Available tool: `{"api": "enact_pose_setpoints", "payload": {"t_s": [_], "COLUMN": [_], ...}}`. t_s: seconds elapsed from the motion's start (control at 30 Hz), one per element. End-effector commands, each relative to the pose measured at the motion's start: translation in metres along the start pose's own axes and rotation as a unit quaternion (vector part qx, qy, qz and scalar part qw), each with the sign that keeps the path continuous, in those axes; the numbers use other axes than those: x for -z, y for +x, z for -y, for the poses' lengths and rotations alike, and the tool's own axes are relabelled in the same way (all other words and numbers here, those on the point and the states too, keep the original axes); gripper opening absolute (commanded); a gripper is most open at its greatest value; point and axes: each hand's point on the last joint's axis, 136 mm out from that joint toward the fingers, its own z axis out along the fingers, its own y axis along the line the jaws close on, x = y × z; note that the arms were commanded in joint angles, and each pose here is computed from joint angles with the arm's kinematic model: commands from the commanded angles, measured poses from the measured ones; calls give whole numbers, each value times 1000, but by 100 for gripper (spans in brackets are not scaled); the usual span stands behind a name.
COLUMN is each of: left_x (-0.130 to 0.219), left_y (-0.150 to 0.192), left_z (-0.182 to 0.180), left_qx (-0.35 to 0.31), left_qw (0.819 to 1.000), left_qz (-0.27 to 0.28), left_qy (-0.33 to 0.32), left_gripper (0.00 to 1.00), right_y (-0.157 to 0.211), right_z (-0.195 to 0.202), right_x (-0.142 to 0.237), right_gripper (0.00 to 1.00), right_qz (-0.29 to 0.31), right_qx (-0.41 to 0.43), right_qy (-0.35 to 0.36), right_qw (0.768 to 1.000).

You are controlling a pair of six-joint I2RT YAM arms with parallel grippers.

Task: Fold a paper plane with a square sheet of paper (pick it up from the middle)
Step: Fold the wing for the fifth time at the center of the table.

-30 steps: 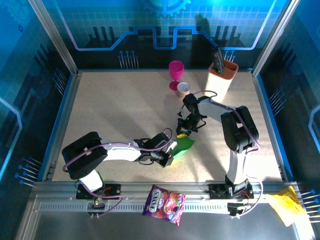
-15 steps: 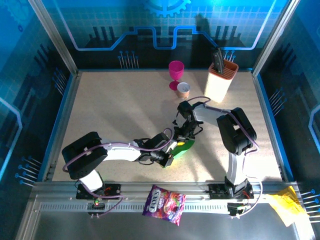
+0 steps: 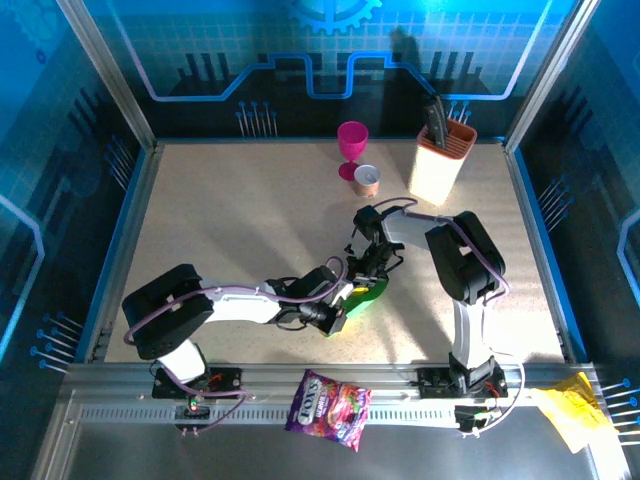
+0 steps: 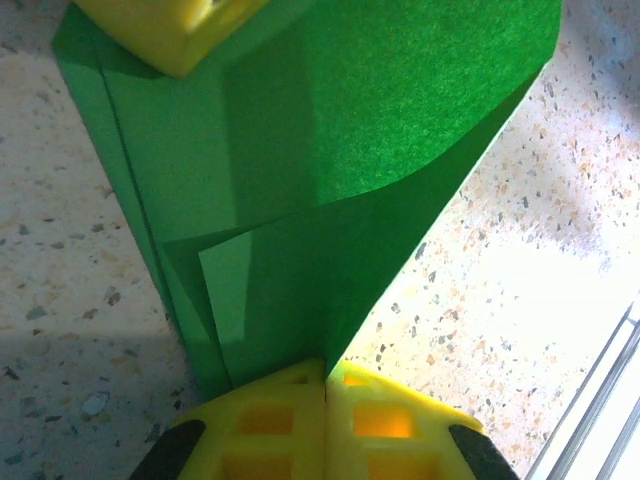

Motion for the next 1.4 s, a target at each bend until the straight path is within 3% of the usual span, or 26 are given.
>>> {"api": "enact_pose_setpoints", "payload": {"t_s": [0.0, 1.37], "left_x": [7, 6], "left_y": [-6, 3], "left_z": [2, -27], "left_qx": [12, 60], "left_qw": [1000, 998], "left_qz": [19, 21], "left_qy": [9, -17], "left_gripper": [0, 0], "right_y": [11, 21], "right_z": [30, 46], "right_x": [-26, -41], "right_gripper": [0, 0], "right_qz": [-34, -55], "right_qx": [-16, -31], "right_qy": [42, 58], "right_qw": [998, 996]}}
